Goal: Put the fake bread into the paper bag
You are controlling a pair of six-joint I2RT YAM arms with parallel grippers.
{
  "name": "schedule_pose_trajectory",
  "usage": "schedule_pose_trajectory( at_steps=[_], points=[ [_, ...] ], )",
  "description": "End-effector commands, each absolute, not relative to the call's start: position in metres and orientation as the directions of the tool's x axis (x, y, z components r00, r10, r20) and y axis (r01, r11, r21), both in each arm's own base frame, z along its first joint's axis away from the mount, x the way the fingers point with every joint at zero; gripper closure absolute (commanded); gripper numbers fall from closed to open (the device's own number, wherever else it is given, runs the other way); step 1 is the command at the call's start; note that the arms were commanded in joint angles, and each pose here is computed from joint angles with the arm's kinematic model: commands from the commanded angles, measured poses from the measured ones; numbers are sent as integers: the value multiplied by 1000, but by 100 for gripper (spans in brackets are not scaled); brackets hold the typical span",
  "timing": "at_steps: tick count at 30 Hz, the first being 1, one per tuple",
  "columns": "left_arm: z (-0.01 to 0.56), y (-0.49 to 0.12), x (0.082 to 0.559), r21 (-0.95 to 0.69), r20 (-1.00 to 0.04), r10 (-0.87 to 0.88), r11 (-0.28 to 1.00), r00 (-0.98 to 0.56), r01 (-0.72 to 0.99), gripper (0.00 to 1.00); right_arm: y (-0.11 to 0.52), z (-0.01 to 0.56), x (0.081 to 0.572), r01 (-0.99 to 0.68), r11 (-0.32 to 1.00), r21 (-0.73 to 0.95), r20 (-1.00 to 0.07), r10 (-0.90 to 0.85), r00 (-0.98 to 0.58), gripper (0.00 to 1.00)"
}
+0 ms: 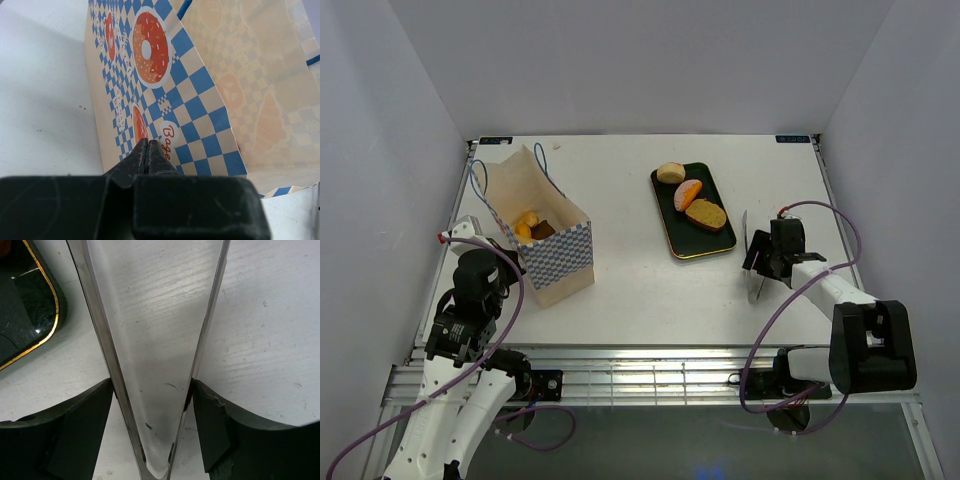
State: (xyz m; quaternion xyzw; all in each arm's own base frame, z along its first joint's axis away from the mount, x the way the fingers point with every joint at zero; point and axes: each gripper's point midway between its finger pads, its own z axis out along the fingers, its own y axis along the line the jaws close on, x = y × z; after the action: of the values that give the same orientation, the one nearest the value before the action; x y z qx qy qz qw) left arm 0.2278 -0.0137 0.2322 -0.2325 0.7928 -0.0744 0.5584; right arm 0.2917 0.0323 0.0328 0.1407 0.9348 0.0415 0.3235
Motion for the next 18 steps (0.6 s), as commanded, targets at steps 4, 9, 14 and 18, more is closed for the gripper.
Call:
schedule_pose_trajectory(
  at_steps=[4,9,14,18],
  points=[
    [233,-14,229,-381,-855,-450,883,-259,-275,100,31,37,301,218,964,155,-605,267,-750,27],
    [233,-14,229,-381,-855,-450,882,-257,-277,100,32,34,300,207,967,150,-591,255,-765,18],
    [234,-13,229,-382,-856,-450,882,-254,-277,100,33,40,301,201,967,157,-601,255,-757,12],
    [235,-13,228,-383,-857,-451,881,-251,-277,100,33,46,300,199,967,157,-601,253,-758,7]
  ],
)
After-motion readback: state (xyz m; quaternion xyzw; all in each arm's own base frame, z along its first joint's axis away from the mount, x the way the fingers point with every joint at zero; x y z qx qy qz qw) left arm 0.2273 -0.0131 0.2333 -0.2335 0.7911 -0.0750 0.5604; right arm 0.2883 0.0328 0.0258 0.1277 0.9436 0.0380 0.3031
